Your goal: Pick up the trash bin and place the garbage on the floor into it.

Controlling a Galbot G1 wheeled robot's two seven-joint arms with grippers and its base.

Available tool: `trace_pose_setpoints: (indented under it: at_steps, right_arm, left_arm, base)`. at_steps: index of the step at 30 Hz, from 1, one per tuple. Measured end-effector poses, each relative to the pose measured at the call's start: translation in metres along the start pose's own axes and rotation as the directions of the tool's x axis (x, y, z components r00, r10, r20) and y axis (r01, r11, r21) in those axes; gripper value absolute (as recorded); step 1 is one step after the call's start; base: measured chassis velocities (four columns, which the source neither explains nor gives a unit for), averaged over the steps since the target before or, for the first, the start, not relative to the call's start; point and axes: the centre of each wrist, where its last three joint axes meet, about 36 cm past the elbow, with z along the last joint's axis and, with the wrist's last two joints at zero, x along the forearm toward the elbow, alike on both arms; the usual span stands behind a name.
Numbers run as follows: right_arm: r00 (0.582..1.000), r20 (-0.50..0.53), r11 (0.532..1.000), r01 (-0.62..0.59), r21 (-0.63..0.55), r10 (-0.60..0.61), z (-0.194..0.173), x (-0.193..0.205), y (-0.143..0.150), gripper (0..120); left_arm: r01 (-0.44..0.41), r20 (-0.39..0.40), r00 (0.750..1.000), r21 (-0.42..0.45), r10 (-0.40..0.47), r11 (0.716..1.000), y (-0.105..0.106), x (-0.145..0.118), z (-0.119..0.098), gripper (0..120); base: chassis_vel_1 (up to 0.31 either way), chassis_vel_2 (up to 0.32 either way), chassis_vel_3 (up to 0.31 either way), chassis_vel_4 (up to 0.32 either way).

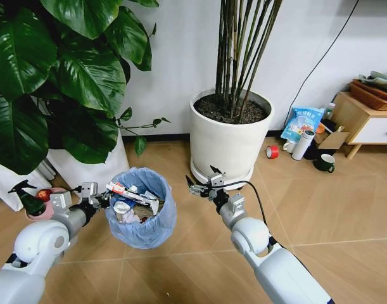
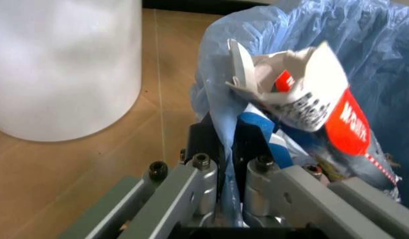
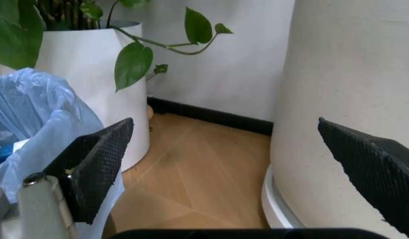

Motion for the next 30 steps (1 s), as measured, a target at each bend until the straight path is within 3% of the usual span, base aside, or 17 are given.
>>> trace_pose_setpoints:
  at_steps: [17, 21, 24, 30]
  right_arm:
    - [1.0, -0.007, 1.0, -0.012, -0.015, 0.012, 0.004, 0.001, -0.003, 100]
    - [0.998, -0.048, 0.999, -0.03, -0.034, 0.028, 0.013, 0.007, -0.026, 100]
    - [0.992, -0.123, 0.999, -0.012, -0.036, 0.008, 0.033, 0.018, -0.066, 100]
    - [0.975, -0.219, 0.996, 0.016, -0.088, -0.035, 0.057, 0.028, -0.102, 100]
  left_arm:
    - [-0.002, 0.0, 1.0, 0.002, 0.002, 1.0, 0.0, -0.001, 0.001, 0]
    - [0.003, 0.006, 1.0, 0.002, -0.003, 1.0, 0.001, 0.0, -0.001, 0]
    - [0.012, 0.015, 1.0, 0.005, -0.012, 1.0, 0.002, 0.0, -0.003, 0]
    - [0.019, 0.02, 1.0, 0.008, -0.019, 1.0, 0.002, 0.0, -0.003, 0]
  base:
    - [-0.009, 0.126, 0.002, -0.12]
    - [-0.001, 0.097, 0.007, -0.075]
    - [0.0, 0.0, 0.0, 0.0]
    - [-0.005, -0.008, -0.002, 0.007]
